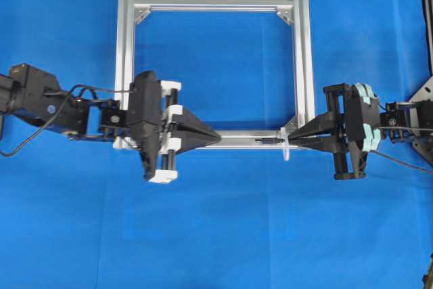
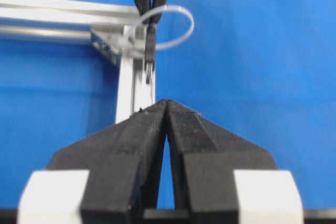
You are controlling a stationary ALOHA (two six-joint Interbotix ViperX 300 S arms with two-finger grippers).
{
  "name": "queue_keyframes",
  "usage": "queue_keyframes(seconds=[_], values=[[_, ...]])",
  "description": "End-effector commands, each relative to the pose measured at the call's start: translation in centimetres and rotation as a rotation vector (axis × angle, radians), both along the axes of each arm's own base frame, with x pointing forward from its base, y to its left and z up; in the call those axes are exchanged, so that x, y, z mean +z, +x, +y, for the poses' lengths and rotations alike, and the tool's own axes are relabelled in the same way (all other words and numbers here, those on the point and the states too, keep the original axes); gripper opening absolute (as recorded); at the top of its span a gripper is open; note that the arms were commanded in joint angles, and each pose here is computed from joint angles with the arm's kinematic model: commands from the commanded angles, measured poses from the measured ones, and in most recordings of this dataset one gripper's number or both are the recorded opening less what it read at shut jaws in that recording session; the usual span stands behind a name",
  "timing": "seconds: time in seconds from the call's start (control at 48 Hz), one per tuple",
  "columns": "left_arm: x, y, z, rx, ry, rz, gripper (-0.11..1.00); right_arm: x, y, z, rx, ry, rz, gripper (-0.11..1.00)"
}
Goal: Insert the wire through the string loop located on the right side.
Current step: 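Move the left gripper right and grasp the plug emerging from the loop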
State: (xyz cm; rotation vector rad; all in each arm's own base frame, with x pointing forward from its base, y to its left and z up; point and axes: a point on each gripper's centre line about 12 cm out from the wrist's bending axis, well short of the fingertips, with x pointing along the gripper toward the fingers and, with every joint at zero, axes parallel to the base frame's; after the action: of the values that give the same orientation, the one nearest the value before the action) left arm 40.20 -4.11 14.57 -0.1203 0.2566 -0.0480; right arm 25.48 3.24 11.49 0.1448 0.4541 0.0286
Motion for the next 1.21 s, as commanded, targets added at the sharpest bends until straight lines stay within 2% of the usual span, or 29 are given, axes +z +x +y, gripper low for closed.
queue_keyframes(seconds=[0.0,0.271,0.416,0.895,0.999,1.103,1.186], values=[[1.4,1.6,0.2,0.008,-0.002,-0.028,0.0,0.7,0.6,0.0,-0.003,0.004,-0.03,-0.02],[2.6,6.3,0.6,0.018,0.008,-0.011,0.0,0.8,0.7,0.0,-0.004,0.005,-0.033,-0.02],[3.1,7.8,0.6,0.018,0.005,-0.013,0.0,0.8,0.7,0.1,-0.003,0.004,-0.033,-0.02],[2.8,8.1,0.5,0.017,0.004,0.009,0.02,0.8,0.7,0.1,-0.001,0.004,-0.035,-0.02],[2.9,8.2,0.5,0.017,0.003,0.003,0.24,0.8,0.8,0.1,-0.003,0.005,-0.036,-0.02],[3.0,8.3,0.4,0.016,0.002,0.001,0.57,0.8,0.7,0.1,-0.001,0.005,-0.035,-0.02],[3.0,8.4,0.4,0.016,0.002,0.001,0.8,0.8,0.7,0.1,-0.003,0.005,-0.035,-0.02]])
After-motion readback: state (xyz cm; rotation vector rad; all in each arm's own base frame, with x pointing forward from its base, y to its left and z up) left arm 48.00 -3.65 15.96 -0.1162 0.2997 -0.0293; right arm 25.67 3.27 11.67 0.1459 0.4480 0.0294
